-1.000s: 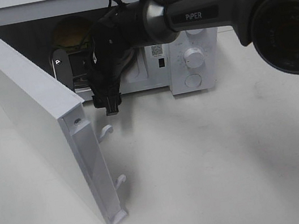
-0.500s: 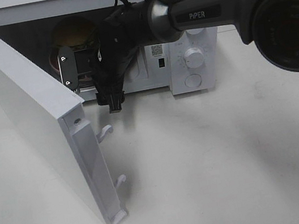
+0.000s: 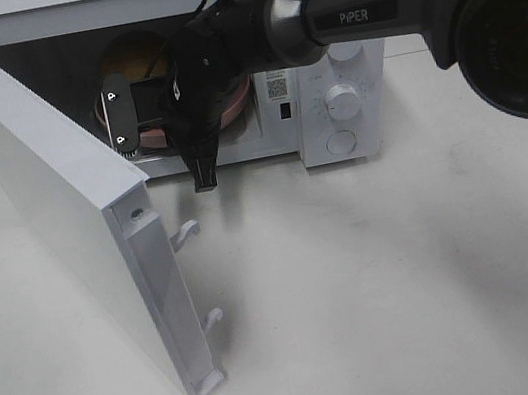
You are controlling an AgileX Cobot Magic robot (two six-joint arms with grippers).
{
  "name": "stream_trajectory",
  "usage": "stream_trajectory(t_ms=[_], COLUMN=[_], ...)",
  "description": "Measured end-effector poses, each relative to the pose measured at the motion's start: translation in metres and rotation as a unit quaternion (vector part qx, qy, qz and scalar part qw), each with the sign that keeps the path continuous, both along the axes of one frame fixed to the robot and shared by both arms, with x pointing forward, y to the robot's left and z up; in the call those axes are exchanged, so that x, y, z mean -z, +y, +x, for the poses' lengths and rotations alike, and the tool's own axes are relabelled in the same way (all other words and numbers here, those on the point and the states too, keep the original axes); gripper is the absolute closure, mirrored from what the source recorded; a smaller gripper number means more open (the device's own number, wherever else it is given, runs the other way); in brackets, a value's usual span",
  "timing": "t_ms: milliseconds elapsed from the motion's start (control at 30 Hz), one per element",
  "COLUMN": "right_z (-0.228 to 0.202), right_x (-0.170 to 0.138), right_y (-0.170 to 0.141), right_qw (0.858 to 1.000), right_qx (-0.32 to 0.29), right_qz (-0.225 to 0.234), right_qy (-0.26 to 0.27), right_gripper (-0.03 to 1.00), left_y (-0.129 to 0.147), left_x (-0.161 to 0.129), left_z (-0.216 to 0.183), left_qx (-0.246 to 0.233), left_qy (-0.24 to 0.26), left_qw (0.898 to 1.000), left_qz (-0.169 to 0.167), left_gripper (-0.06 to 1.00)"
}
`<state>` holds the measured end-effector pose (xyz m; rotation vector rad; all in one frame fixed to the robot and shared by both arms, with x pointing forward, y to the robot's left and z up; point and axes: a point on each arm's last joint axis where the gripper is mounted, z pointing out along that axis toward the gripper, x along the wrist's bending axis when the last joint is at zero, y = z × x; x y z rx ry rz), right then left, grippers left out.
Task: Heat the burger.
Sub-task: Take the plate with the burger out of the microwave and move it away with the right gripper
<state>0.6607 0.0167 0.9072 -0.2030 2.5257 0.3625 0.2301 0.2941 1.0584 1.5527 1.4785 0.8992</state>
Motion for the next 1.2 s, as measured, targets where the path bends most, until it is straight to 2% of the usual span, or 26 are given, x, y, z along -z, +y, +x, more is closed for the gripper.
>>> stream_trajectory(t_ms=[567,1000,1200], right_z=[-0.021,-0.059,-0.076], right_x=[-0.013,-0.025,-0.041], right_y=[0.009,-0.015,-0.029], right_qw=[0.999,0.992,0.989], right_qx=[-0.030,-0.104,-0.133], right_qz=[-0.033,-0.065,-0.068], right_qy=[0.016,0.003,-0.019], right_gripper=[0.86,0.86,0.86], left_y=[0.000,0.000,0.000], left_x=[0.000,0.000,0.000], left_z=[0.000,0.000,0.000], left_qx=[0.000,0.000,0.000], left_qy=[0.000,0.000,0.000], left_qw=[1.000,1.000,1.000], left_qz=[0.000,0.000,0.000], left_gripper=[-0.03,-0.03,-0.03])
